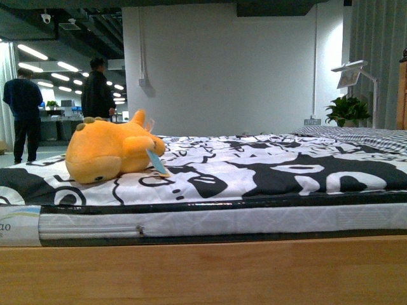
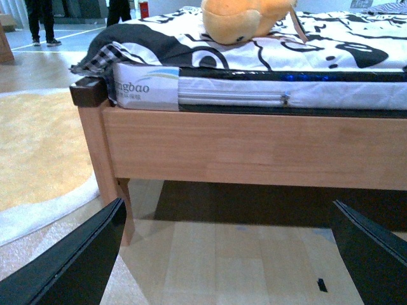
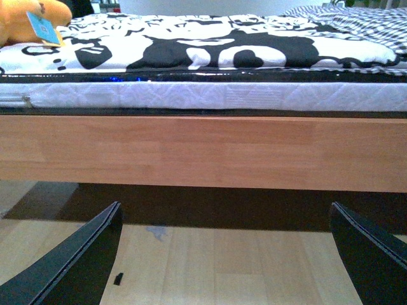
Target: Put away toys
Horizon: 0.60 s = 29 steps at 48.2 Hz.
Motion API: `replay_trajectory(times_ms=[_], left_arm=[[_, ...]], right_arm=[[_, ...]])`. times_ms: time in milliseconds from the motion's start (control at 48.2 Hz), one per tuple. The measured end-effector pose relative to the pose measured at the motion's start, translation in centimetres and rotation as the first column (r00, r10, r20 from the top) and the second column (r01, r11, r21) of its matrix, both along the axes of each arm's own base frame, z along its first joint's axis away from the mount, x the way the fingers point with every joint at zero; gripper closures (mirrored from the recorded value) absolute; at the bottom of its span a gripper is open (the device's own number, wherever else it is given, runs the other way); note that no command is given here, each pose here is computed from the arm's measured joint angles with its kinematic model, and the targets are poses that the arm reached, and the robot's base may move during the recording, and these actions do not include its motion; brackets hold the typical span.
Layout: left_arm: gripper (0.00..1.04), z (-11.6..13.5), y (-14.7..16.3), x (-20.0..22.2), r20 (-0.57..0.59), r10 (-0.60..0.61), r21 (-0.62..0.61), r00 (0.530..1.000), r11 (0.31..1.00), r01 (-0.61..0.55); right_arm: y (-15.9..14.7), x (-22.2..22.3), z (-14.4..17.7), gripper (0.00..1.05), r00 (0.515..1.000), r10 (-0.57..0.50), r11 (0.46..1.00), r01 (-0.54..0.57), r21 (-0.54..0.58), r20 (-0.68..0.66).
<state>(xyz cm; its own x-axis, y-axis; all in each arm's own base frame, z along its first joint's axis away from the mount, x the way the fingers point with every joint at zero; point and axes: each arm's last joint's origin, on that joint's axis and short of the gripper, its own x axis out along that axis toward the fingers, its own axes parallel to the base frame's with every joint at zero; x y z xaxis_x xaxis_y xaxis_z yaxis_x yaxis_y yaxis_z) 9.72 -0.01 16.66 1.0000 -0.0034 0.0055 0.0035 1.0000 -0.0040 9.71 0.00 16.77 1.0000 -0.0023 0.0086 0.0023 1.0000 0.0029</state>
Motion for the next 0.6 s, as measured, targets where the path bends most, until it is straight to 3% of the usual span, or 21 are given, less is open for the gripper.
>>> replay_trajectory(times_ms=[602], left_arm=[[0.06,0.01,0.00,-0.01,0.002,0.004,0.000,1.000,1.000,-0.004]], right_arm=[[0.02,-0.01,0.01,0.06,1.000,0.007,1.000,-0.007,0.000,0.001]])
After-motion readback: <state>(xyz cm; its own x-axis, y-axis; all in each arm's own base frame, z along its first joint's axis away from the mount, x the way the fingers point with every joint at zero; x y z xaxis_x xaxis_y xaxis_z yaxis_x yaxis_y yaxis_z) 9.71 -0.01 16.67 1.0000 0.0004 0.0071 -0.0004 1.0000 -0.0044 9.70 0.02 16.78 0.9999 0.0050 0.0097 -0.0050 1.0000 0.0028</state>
